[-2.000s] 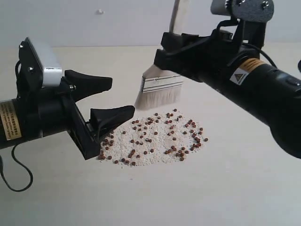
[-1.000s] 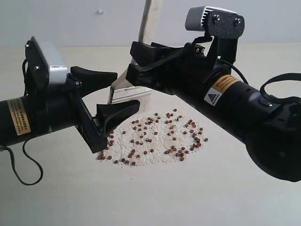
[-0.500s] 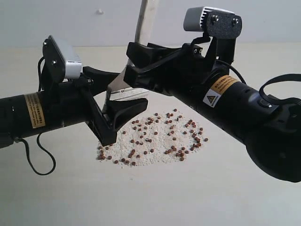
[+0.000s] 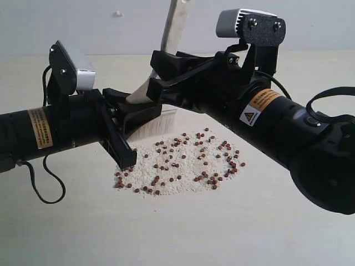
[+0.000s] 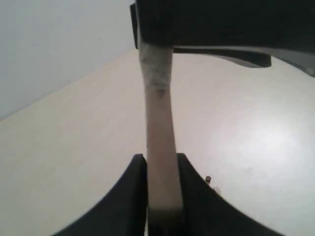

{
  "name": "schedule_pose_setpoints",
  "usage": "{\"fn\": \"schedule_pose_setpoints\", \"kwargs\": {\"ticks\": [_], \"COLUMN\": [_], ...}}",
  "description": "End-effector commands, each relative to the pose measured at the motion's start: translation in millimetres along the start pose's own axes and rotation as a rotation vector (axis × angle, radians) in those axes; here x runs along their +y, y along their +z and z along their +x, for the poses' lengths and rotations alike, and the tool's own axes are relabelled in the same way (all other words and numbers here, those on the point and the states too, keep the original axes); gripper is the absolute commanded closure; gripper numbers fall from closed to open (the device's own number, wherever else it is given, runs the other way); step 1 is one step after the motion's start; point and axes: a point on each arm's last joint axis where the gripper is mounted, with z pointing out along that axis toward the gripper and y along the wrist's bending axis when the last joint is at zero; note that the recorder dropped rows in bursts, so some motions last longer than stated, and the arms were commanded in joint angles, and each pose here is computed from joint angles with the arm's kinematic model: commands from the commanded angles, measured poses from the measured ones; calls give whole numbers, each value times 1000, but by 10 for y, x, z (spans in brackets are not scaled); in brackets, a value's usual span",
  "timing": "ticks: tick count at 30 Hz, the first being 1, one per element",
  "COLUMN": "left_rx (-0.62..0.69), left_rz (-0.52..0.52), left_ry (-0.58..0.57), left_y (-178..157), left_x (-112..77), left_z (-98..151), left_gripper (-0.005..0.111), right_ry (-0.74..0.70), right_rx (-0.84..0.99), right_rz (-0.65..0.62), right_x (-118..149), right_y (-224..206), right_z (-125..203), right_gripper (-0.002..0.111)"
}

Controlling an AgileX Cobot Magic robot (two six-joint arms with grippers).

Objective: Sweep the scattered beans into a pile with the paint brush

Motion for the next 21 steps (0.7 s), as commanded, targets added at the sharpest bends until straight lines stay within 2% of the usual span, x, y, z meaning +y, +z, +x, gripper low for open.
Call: {"fn": "schedule_pose_setpoints", "kwargs": {"ticks": [1, 4, 8, 12, 15, 21], "left_rx": [-6, 0, 8, 6, 4, -2], "left_rz": [44, 59, 69, 66, 57, 20], "left_ry": [25, 25, 13, 0, -22, -57], "left_y": [12, 11, 11, 11, 9, 11], "left_x": [-43, -57, -66, -63, -51, -18], "left_z": [-10, -4, 2, 1, -1, -7], "left_gripper": [107, 107, 107, 107, 107, 107], "right_ry": [8, 4, -65, -28, -61, -123], "right_rx": [-3, -2, -13, -22, -7, 104], "right_rz": [-18, -18, -19, 28, 81, 152], "right_x": [29, 31, 39, 14, -10, -13], "right_y": [9, 5, -6, -34, -78, -239], "right_z": [-15, -21, -50, -104, -158, -253], "right_gripper": [107, 95, 71, 47, 41, 41]}}
